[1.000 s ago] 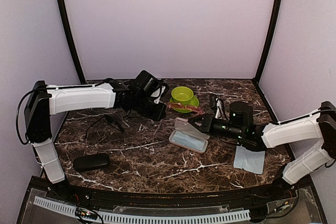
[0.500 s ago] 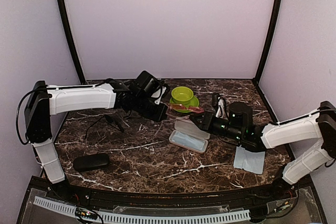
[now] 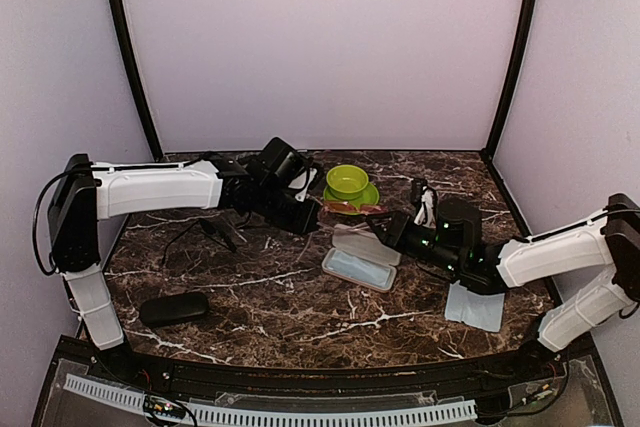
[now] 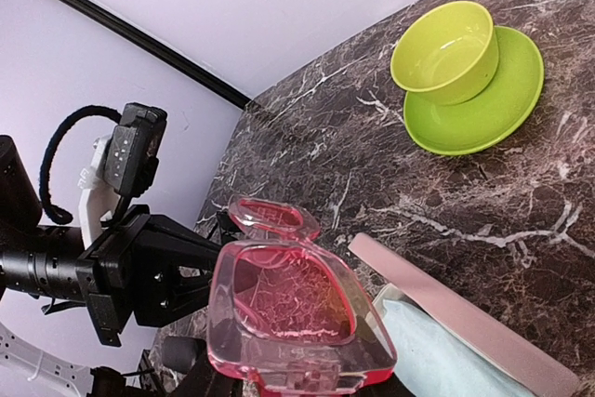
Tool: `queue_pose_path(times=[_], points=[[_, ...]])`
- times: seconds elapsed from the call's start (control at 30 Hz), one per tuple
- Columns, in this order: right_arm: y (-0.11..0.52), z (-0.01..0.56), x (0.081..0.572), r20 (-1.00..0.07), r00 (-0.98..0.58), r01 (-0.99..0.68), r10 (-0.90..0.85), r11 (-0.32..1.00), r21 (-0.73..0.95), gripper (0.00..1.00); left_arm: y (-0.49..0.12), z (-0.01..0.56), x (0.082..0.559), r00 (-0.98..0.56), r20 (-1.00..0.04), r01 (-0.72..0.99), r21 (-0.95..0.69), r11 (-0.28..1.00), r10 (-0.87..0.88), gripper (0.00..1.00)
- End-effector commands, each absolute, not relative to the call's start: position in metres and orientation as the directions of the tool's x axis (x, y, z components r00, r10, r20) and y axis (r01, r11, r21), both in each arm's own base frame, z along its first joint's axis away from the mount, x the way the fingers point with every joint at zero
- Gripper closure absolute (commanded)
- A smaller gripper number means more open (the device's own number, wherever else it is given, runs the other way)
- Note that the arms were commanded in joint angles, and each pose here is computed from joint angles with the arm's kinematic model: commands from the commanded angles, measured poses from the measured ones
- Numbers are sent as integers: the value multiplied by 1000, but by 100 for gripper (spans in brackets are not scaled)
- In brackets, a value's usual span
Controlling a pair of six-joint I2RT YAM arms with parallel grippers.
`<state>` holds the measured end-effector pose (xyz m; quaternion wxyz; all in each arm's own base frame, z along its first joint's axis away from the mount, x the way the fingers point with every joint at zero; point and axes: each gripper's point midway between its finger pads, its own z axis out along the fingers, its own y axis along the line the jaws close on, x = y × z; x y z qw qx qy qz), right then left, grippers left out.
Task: Organize the sunglasses
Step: Fold the left temple of the sunglasses with the sunglasses.
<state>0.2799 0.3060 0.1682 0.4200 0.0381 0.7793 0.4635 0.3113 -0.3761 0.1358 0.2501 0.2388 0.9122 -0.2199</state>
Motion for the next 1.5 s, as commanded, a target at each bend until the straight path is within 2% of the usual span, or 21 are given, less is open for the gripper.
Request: queue_pose_path(times=[0.0,0.17,0.23,0.3,0.33,0.4,0.8,0.9,1.17,1.47], points=[[304,182,282,-624,-610,-351,489,539,765,63,-375,126,302,-768,-535,554,-282,784,350,100],[305,185,279,-622,-615,-359,485,530,768,59,-379,129,303,-771,-544,548,-300,781,332,100],[304,184,280,-619,-620,-344,483,541,767,51,-378,130,305,-778,-543,532,-304,790,315,100],[304,181,280,-618,-626,-338,476,548,765,51,-377,130,307,-783,-544,520,-303,799,303,100],[304,178,278,-615,-631,-336,474,547,766,44,-376,131,308,-785,-543,513,-302,803,297,100],[304,171,272,-598,-656,-330,460,538,776,39,-375,131,312,-794,-538,497,-305,812,284,100],[319,154,238,-599,-704,-364,380,531,765,37,-378,137,318,-805,-534,479,-326,815,260,100],[327,150,233,-604,-715,-371,352,541,755,41,-379,138,318,-803,-536,483,-332,810,260,100],[352,156,243,-621,-708,-397,336,538,743,63,-380,135,312,-817,-516,479,-356,803,258,100],[360,162,257,-639,-677,-395,364,553,734,72,-381,133,308,-828,-503,469,-379,798,248,100]])
